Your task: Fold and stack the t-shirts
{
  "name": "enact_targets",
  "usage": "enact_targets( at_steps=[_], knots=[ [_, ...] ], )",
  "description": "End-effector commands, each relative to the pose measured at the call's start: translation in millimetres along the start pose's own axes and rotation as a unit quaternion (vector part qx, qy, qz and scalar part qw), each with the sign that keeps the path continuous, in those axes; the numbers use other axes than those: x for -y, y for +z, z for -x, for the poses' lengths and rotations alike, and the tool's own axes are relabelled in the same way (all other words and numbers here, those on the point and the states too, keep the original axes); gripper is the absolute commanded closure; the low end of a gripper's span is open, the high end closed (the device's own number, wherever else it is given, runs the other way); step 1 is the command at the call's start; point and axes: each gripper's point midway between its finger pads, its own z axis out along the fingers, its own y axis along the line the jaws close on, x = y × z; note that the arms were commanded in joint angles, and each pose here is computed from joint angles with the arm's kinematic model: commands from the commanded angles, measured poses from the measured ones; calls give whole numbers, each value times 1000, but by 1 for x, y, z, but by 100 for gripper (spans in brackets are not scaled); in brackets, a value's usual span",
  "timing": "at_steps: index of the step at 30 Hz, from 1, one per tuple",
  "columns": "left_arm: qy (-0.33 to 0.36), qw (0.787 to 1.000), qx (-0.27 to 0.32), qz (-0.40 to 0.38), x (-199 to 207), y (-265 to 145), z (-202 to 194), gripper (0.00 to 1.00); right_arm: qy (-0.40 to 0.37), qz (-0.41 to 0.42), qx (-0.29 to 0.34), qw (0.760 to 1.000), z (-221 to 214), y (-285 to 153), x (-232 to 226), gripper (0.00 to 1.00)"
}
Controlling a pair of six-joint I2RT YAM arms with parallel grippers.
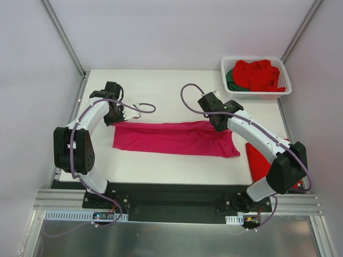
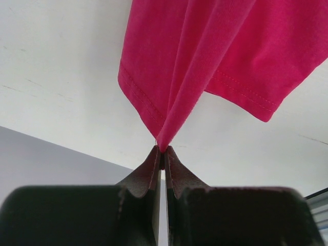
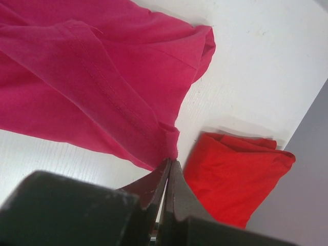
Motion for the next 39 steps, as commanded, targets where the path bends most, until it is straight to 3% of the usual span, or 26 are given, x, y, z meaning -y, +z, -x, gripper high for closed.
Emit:
enact_targets(
  at_steps=[1, 5, 6, 7, 9, 10, 11, 12, 14, 22, 25, 29, 39],
  knots=[
    [-3, 1000, -19, 1, 9, -12, -8, 100, 2, -17, -6, 1000, -12, -8, 10, 99],
    [-6, 1000, -20, -2, 10, -10, -8, 100, -2, -22, -16, 1000, -17, -6, 9, 99],
    [-7, 1000, -20, -3, 11, -10, -8, 95, -3, -22, -20, 1000, -19, -5, 9, 99],
    [-6, 1000, -20, -3, 11, -10, -8, 79, -5, -24, -25, 999, -21, -6, 10, 83],
    [-7, 1000, -25, -3, 11, -12, -10, 54, -1, -41, -29, 999, -23, -10, 16, 65],
    [-6, 1000, -27, 0, 10, -13, -11, 38, 4, -47, -23, 999, -21, -13, 19, 49],
    [-4, 1000, -28, 5, 8, -16, -12, 19, 12, -56, -9, 998, -18, -19, 25, 44],
    [-4, 999, -31, 12, 6, -19, -13, 11, 22, -57, -1, 998, -15, -22, 27, 39],
    [-4, 999, -26, 25, -1, -27, -11, 7, 35, -63, 16, 997, -9, -27, 34, 27],
    [-19, 999, -5, 41, -12, -36, 0, 4, 29, 0, 45, 999, 20, 4, -9, 25],
    [-30, 999, -4, 26, -6, -28, 0, 1, 29, 53, 51, 997, 28, 23, -38, 35],
    [-40, 999, 10, 12, 4, -23, 3, 1, 40, 192, 72, 978, 45, 27, -89, 36],
    [-64, 997, 36, -14, 24, -15, 6, 1, 34, 233, 64, 970, 55, 57, -122, 55]
  ],
)
